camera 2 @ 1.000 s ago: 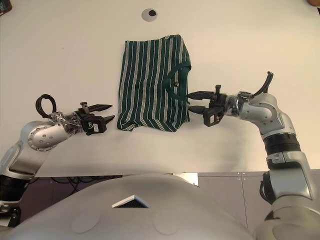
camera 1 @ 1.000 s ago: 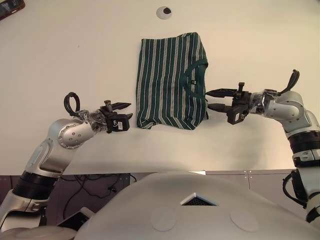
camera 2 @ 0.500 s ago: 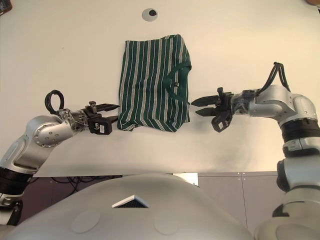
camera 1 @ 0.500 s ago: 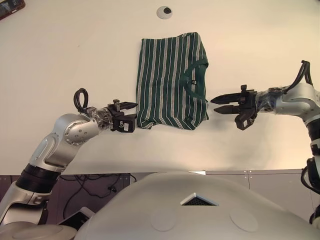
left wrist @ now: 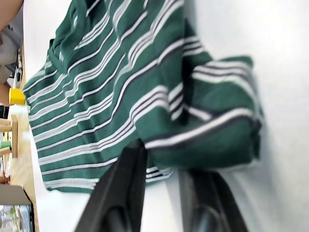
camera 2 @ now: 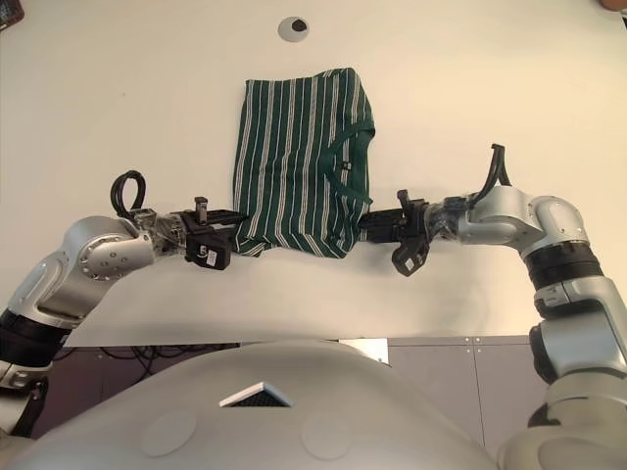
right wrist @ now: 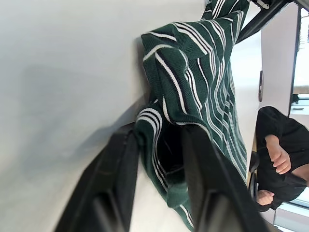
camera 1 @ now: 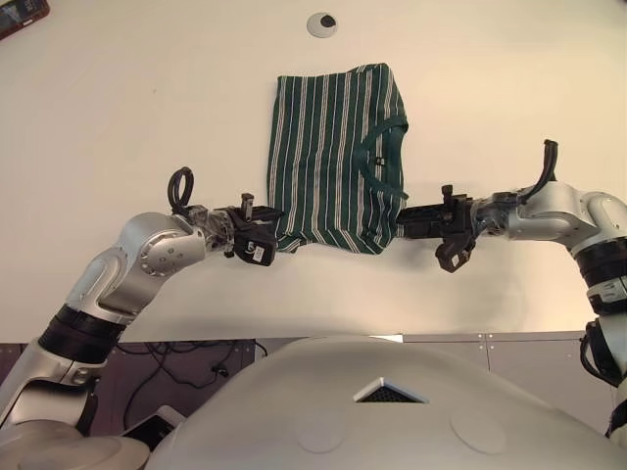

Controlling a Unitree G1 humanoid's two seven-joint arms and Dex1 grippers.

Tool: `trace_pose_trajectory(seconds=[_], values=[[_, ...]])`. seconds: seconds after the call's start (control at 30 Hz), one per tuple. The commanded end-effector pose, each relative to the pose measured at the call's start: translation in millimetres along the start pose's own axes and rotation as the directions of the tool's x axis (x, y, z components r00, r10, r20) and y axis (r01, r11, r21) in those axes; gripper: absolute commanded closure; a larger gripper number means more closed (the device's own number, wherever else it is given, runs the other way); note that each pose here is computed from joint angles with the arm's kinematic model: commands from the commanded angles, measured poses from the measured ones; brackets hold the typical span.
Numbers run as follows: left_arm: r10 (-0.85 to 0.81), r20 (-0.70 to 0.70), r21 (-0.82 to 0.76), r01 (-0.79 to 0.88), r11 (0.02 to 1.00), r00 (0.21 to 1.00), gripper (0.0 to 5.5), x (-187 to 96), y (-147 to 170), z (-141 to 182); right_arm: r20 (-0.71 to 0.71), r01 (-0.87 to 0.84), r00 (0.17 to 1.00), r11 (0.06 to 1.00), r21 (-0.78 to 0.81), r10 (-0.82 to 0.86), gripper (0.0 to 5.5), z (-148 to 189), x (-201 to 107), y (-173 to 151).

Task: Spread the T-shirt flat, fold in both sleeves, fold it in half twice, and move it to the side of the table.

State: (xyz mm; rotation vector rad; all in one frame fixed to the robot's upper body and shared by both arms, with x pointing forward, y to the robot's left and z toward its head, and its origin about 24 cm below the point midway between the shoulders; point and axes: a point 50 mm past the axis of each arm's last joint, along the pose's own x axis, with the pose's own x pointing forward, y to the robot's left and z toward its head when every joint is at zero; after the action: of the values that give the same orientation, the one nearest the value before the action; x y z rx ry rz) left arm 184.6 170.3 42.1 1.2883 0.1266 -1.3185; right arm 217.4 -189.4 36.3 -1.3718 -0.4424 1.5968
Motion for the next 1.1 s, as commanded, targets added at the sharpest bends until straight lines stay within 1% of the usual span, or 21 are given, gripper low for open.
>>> trace_pose_trajectory(seconds=[0.03,0.1,0.13,0.17,0.23,0.3,0.37,0.43,0.47,0.57,0.63,0.7,0.77,0.8,0.87,0.9,1.0,1.1], values=[[-0.141,-0.018,-0.040,0.141,0.989,0.990,5.30,9,-24,-3,-0.012,-0.027,1.000,0.998,0.051,0.028,4.88,0,0,1],[-0.157,-0.011,-0.052,0.156,0.986,0.988,5.50,10,-26,-2,-0.004,-0.036,0.999,0.996,0.076,0.037,5.17,1,0,0],[-0.185,0.003,-0.092,0.185,0.979,0.983,5.50,9,-31,-1,0.002,-0.037,0.999,0.992,0.119,0.037,5.42,4,0,-1],[-0.221,0.020,-0.136,0.222,0.965,0.975,5.50,7,-35,1,0.009,-0.043,0.999,0.984,0.172,0.042,5.49,6,1,-3],[-0.294,0.055,-0.238,0.298,0.924,0.954,5.50,-1,-42,5,0.047,-0.105,0.994,0.930,0.353,0.094,5.49,15,-3,-3],[-0.329,0.099,-0.316,0.344,0.884,0.939,5.50,-10,-42,10,0.139,-0.225,0.974,0.830,0.510,0.179,5.49,28,-11,2],[-0.300,0.174,-0.403,0.346,0.847,0.938,5.50,-19,-31,18,0.241,-0.319,0.947,0.699,0.640,0.212,5.49,39,-19,3],[-0.230,0.218,-0.458,0.307,0.834,0.949,5.50,-22,-15,22,0.294,-0.340,0.939,0.601,0.723,0.176,5.49,41,-19,-1],[-0.168,0.228,-0.488,0.261,0.833,0.959,5.50,-23,-2,20,0.297,-0.310,0.948,0.555,0.772,0.116,5.49,37,-17,-6],[0.010,0.227,-0.560,0.122,0.819,0.974,5.50,-20,34,9,0.244,-0.205,0.969,0.424,0.882,-0.041,5.49,9,-17,-26],[0.140,0.240,-0.603,0.035,0.797,0.961,5.50,-14,59,3,0.191,-0.146,0.974,0.315,0.938,-0.118,5.49,-14,-24,-37],[0.223,0.258,-0.643,-0.005,0.766,0.940,5.50,-8,79,-2,0.152,-0.114,0.974,0.217,0.970,-0.167,5.49,-30,-29,-42],[0.287,0.252,-0.696,-0.034,0.718,0.924,5.50,2,100,-14,0.077,-0.056,0.975,0.104,0.993,-0.210,5.49,-48,-31,-45],[0.303,0.240,-0.716,-0.043,0.697,0.922,5.50,6,107,-20,0.039,-0.025,0.975,0.068,0.997,-0.220,5.49,-55,-30,-47],[0.312,0.156,-0.764,-0.086,0.639,0.937,5.50,16,113,-41,-0.084,0.083,0.973,-0.012,0.996,-0.213,5.49,-73,-23,-49],[0.309,0.114,-0.779,-0.108,0.618,0.944,5.50,21,114,-50,-0.124,0.120,0.970,-0.035,0.992,-0.209,5.49,-79,-20,-50],[0.275,0.017,-0.817,-0.145,0.559,0.961,5.50,30,107,-70,-0.191,0.175,0.957,-0.089,0.980,-0.220,5.49,-89,-11,-56],[0.273,-0.037,-0.842,-0.177,0.509,0.961,5.50,38,102,-80,-0.232,0.204,0.945,-0.142,0.969,-0.231,5.49,-94,-4,-60]])
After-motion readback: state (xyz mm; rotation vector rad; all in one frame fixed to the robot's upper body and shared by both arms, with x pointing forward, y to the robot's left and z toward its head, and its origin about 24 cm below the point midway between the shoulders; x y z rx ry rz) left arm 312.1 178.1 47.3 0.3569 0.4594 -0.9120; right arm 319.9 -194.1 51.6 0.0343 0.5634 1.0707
